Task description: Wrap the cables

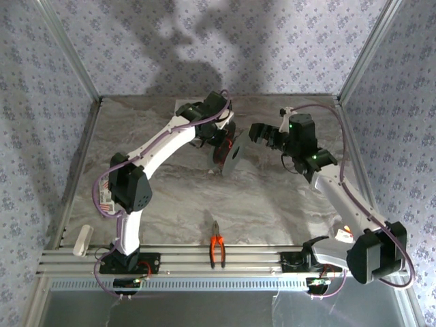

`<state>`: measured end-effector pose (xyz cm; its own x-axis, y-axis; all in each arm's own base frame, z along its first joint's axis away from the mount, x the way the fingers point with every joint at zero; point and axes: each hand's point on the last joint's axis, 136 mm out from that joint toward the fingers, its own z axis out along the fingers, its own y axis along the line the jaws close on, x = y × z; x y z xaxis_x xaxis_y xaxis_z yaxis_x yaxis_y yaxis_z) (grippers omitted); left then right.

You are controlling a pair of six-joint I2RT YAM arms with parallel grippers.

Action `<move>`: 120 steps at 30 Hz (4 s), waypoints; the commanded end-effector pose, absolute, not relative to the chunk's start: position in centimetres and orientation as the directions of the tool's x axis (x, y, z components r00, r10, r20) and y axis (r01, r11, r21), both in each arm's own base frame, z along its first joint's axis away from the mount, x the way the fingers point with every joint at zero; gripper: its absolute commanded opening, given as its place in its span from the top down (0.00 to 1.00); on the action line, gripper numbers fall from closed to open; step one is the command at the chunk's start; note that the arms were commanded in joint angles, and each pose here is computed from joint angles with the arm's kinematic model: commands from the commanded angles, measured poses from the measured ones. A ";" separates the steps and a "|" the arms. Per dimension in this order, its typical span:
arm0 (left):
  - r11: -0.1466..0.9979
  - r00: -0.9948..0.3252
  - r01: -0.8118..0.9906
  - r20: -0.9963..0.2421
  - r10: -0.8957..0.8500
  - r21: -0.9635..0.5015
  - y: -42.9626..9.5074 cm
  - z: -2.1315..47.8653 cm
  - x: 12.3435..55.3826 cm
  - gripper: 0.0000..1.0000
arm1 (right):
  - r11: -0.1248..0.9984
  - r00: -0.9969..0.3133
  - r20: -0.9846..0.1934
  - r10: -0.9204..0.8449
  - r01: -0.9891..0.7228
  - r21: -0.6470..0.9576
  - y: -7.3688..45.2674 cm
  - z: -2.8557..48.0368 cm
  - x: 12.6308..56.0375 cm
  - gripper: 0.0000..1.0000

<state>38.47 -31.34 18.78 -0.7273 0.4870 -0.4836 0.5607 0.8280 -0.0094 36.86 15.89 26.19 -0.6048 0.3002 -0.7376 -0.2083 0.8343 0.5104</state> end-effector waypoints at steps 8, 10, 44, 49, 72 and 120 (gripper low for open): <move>0.810 -0.611 0.498 -0.539 0.581 0.309 -31.2 22.7 39.2 1.00 | 0.819 -0.786 -0.574 0.230 -0.162 0.550 19.6 22.4 38.8 0.09; 0.805 -0.602 0.485 -0.538 0.590 0.342 -31.4 22.8 39.2 1.00 | 0.812 -0.795 -0.560 0.235 -0.156 0.562 20.2 21.9 39.1 0.12; 0.815 -0.579 0.555 -0.626 0.522 0.166 -33.6 23.9 37.6 0.65 | 0.727 -0.849 -0.429 0.309 -0.080 0.682 22.3 19.7 40.7 1.00; 0.818 -0.607 0.549 -0.592 0.531 0.170 -33.1 21.7 37.6 0.63 | 0.718 -0.853 -0.423 0.304 -0.087 0.691 22.8 19.9 40.6 1.00; 0.835 -0.650 0.502 -0.539 0.536 0.225 -33.1 18.7 39.4 0.59 | 0.750 -0.838 -0.484 0.251 -0.148 0.644 24.0 22.3 39.8 1.00; 0.990 -0.784 -0.038 -0.609 -0.115 -0.138 -26.4 24.0 42.9 1.00 | 0.610 -0.719 -0.631 0.292 -0.368 0.702 25.2 29.4 31.8 0.04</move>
<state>42.73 -27.71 22.81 -0.7997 -0.0020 -0.6004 0.0795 0.9908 -0.1091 31.53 24.13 28.14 -0.7488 0.2356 -0.6196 -0.3491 0.6544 0.6708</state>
